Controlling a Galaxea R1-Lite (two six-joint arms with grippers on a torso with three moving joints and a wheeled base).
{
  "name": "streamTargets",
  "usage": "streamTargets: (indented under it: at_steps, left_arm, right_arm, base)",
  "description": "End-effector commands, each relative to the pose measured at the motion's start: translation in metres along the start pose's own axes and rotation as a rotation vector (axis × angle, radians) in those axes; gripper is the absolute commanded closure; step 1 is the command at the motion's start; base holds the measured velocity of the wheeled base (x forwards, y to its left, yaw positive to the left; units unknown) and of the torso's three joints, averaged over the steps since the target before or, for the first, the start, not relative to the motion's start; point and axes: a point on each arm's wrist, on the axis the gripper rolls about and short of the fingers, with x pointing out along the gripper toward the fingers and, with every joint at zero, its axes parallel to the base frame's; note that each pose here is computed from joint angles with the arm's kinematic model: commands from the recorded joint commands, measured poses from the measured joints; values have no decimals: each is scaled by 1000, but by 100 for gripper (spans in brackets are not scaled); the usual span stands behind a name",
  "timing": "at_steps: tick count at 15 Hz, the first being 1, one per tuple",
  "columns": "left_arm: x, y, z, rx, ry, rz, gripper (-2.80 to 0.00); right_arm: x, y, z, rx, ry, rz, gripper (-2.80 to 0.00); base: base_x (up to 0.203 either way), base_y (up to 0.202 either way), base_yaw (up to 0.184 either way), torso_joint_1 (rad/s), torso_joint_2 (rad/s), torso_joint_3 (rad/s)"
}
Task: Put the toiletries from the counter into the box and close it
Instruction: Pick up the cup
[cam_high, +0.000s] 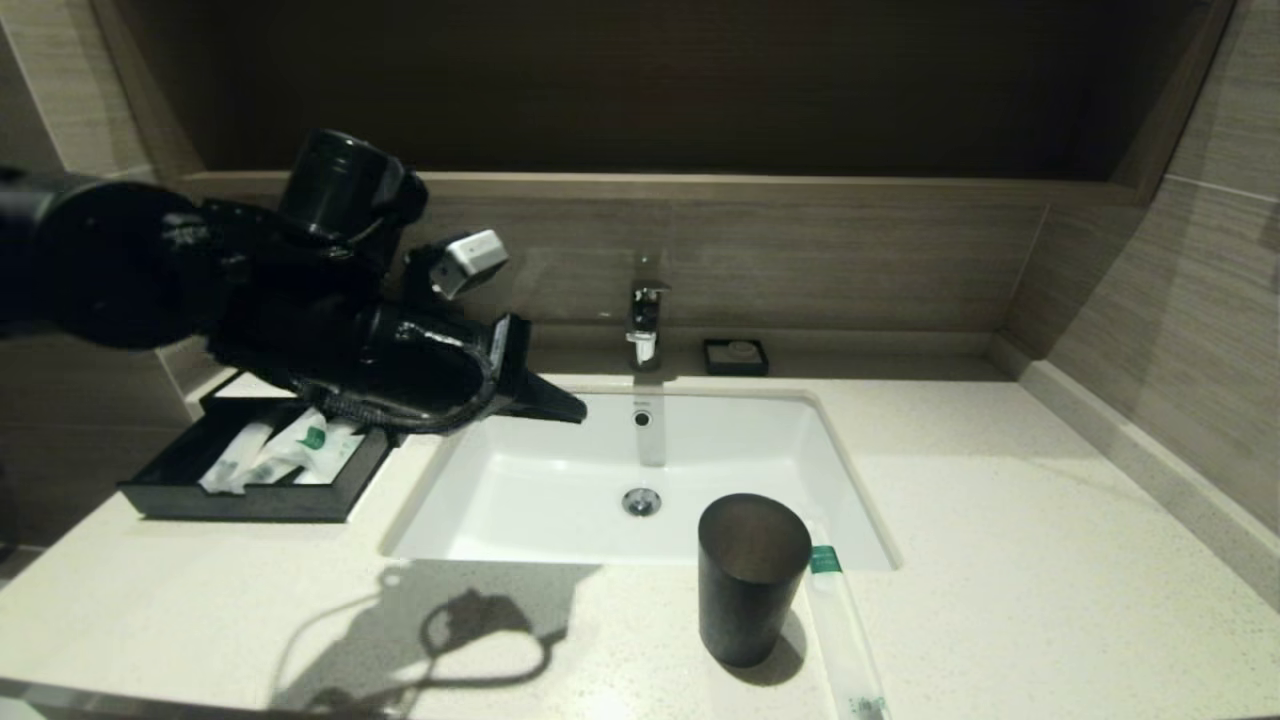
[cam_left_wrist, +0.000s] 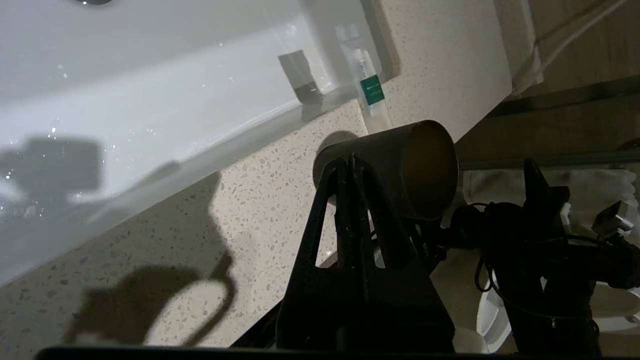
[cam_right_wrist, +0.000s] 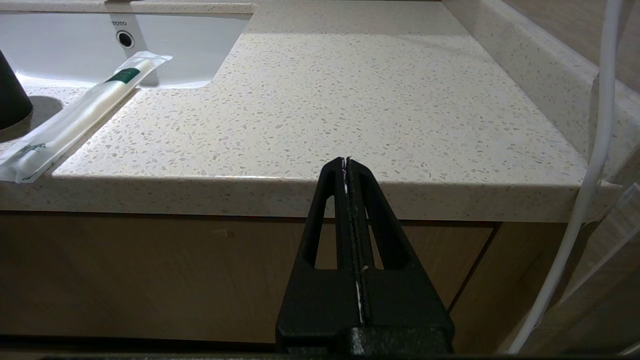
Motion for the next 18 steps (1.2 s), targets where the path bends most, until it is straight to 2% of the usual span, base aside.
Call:
streamTargets:
  at_steps: [1,3,7,18]
  left_arm:
    - [15,-2,5,-31,69,22,0]
    - [17,-9,6,-46,116,46,0]
    - [27,-29,-2,-32,197,82,0]
    - [27,-62,-13,36,237,27,0]
  right_arm:
    - [0,0,0,0,0,0,0]
    - [0,0,0,0,-1,0,0]
    - [0,0,0,0,0,0,0]
    - [0,0,0,0,0,0,0]
  base:
    - [0,0,0,0,0,0]
    - [0,0,0,0,0,0]
    - [0,0,0,0,0,0]
    - [0,0,0,0,0,0]
